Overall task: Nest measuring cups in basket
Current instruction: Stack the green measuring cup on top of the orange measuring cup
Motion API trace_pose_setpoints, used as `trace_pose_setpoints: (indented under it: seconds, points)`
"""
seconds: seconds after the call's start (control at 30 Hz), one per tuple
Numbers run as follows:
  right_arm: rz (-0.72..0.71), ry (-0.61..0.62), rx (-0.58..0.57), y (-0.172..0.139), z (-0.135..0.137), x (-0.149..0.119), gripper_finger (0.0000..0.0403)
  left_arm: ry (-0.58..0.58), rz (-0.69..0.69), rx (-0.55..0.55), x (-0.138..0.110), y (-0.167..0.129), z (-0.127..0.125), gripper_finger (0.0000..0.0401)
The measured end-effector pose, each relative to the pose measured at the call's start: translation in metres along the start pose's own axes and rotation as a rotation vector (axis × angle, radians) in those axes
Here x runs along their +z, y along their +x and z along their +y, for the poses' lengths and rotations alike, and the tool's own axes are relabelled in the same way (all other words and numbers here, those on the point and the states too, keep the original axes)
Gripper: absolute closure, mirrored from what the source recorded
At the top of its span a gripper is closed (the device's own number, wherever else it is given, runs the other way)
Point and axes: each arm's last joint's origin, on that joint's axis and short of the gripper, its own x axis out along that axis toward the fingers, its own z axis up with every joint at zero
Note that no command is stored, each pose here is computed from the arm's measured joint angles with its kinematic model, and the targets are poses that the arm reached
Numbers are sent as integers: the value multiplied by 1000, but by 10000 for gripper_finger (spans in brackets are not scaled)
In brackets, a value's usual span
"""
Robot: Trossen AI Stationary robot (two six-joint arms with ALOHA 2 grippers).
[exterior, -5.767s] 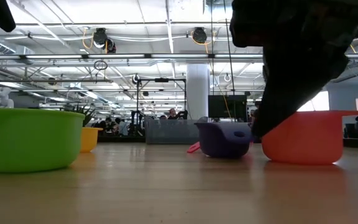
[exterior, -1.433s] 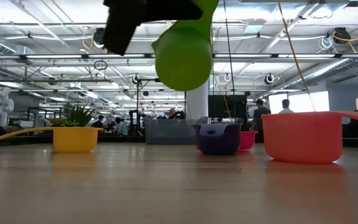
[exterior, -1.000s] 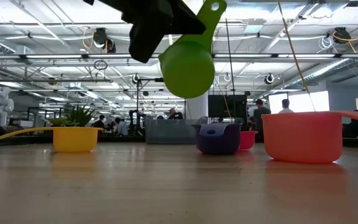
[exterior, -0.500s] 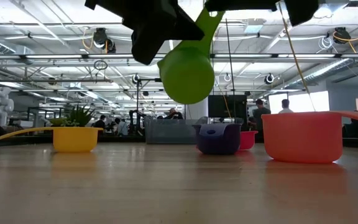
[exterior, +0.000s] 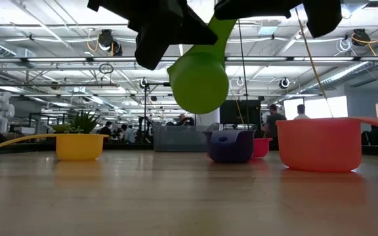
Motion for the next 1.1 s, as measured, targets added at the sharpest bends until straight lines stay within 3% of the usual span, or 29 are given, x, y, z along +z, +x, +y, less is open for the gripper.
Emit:
trace_pose_setpoints:
  seconds: [0.23, 0.47, 0.57, 0.67, 0.87, 0.97, 1.1]
  points:
    - [2, 1, -1, 0, 0, 0, 398, -1, -2, -1, 0, -1, 0, 394]
    - [-2, 7, 0, -3, 1, 0, 401, -19, -12, -6, 2, -3, -1, 384]
    - [-4, 32, -32, -9, 3, 1, 402, 16, -34, -17, 6, -10, -5, 340]
    - [-15, 35, -50, -19, 6, 3, 402, 23, -42, -3, 10, -19, -7, 269]
    - [-59, 53, -64, -42, 7, 8, 402, -154, -17, 104, 22, -41, 15, 133]
    - [-90, 59, -72, -59, 5, 11, 402, -268, -13, 128, 26, -53, 29, 100]
    - [-115, 24, -131, -84, 3, 22, 403, -379, -5, 117, 26, -70, 46, 97]
